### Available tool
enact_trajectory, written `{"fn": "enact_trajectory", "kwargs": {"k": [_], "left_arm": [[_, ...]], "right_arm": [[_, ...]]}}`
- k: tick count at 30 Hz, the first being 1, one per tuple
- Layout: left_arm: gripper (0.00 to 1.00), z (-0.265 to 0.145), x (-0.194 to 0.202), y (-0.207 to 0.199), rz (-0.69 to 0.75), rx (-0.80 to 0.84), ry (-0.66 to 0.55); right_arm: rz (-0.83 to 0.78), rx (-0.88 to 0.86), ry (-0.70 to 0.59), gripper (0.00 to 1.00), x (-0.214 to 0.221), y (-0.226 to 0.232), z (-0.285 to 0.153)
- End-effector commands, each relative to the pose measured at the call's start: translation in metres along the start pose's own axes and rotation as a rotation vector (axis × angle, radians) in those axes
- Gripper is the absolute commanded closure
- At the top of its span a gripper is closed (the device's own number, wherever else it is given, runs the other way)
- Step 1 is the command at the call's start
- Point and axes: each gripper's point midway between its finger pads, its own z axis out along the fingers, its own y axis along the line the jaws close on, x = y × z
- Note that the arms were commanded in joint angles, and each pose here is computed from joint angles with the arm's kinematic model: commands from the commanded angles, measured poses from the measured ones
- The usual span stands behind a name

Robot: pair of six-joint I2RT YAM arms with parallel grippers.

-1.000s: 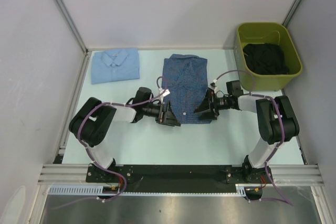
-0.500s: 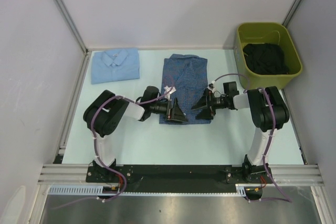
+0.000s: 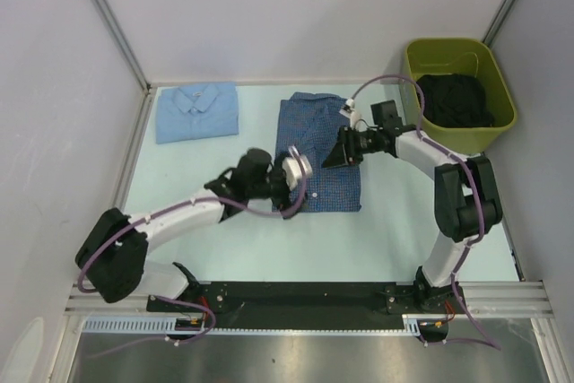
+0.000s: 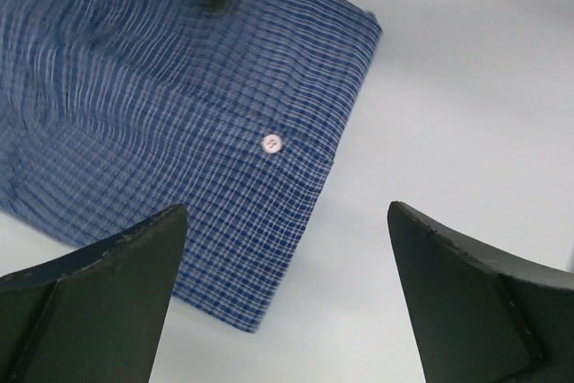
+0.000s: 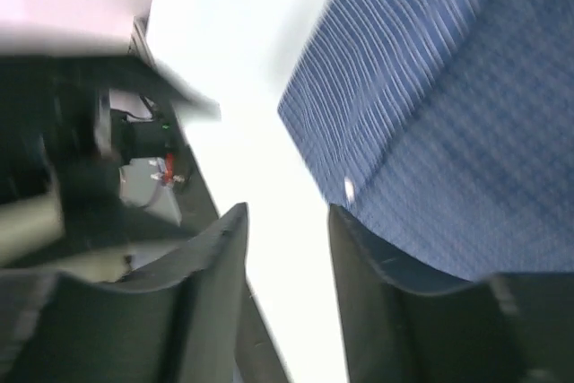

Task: Fold and stack the long sleeve shirts
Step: Fold the shirt

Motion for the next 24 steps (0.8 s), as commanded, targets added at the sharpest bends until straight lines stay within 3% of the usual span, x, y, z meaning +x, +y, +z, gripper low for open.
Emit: {"fn": "enact_trajectory", "kwargs": {"k": [1,3,8,18,22,24], "left_arm": [[0.01,0.008,0.031,0.0,0.582,-0.122,0.105],[0.01,0.015,0.036,-0.011,0.72,-0.111,0.099],[0.01,0.035,0.055,-0.015,0.89,-0.168,0.148],[0.03,0.06,0.083,0.004,1.024,-0.265,0.258],[0.28,0.067,0.082,0.01,1.022,-0.287,0.282],[0.54,0.068,0.083,0.01,1.017,-0.282,0.288]], "right_arm": [[-0.133,0.034,0.04,0.58,-0.017,-0.01,0.031],[-0.139,0.027,0.053,0.6,-0.02,-0.019,0.045],[-0.136,0.015,0.075,0.62,-0.033,-0.041,0.072],[-0.07,0.051,0.109,0.63,-0.024,-0.095,0.09],[-0.054,0.051,0.113,0.63,-0.022,-0.1,0.091],[-0.042,0.055,0.115,0.63,-0.021,-0.103,0.092]]}}
